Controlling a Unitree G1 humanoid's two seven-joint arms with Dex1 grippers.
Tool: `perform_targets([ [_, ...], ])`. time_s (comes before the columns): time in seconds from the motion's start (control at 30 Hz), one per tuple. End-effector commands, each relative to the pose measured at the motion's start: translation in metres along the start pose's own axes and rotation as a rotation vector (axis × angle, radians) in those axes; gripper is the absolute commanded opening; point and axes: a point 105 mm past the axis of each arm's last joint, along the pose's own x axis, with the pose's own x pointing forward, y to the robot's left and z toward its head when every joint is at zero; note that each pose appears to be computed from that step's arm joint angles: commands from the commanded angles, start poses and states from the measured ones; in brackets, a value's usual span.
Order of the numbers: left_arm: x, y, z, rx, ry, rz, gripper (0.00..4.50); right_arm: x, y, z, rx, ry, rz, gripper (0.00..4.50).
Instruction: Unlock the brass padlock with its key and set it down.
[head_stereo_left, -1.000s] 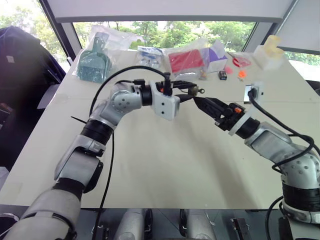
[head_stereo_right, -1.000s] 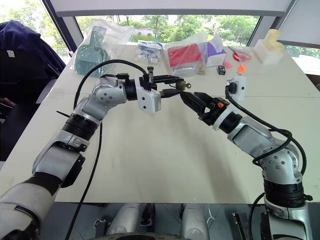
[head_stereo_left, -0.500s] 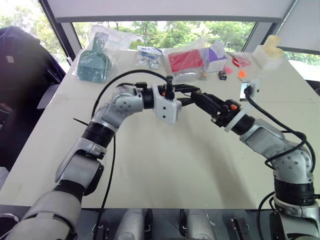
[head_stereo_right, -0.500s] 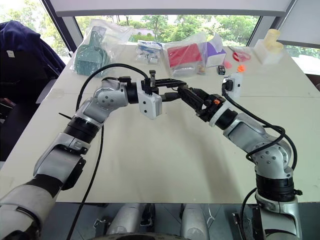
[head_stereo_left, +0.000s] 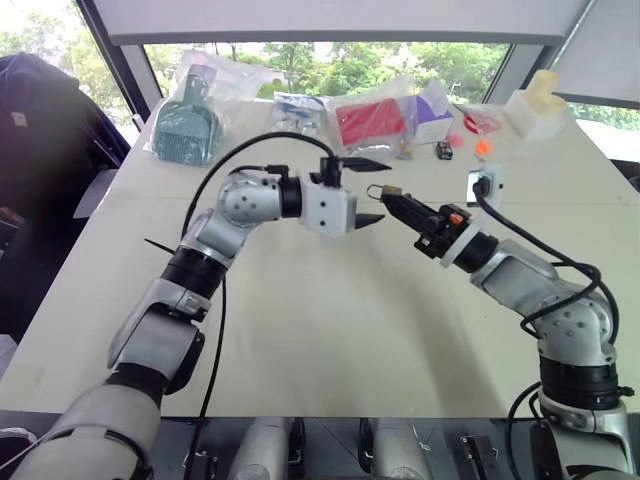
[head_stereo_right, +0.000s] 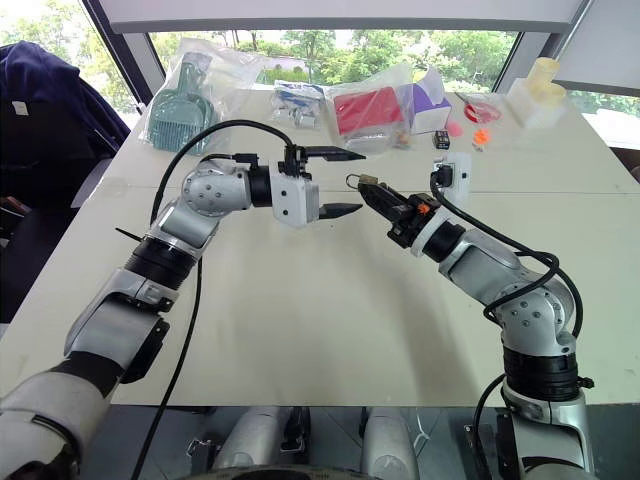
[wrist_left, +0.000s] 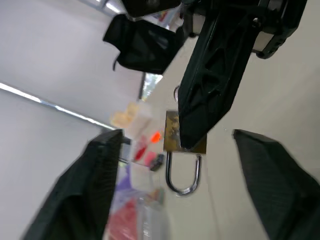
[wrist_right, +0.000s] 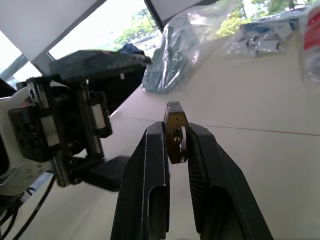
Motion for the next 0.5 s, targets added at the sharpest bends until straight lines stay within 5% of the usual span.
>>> perform_targets([
  [0.03,-0.015,0.027,-0.001,-0.249,-0.026,0.094,4.46,-0.001,0.001,0.012,-0.033,-0.036,-0.001,0.03],
  [0.17,-0.020,0.035,-0.012,-0.398,-0.018,0.138,4.46,-0.001,0.001,0.013,-0.032,-0.042,0.003,0.03],
  [0.5,0.001,0.025,-0.015,-0.422,-0.035,0.088,4.46,0.002,0.014,0.017,-0.033,-0.051,0.045,0.03],
])
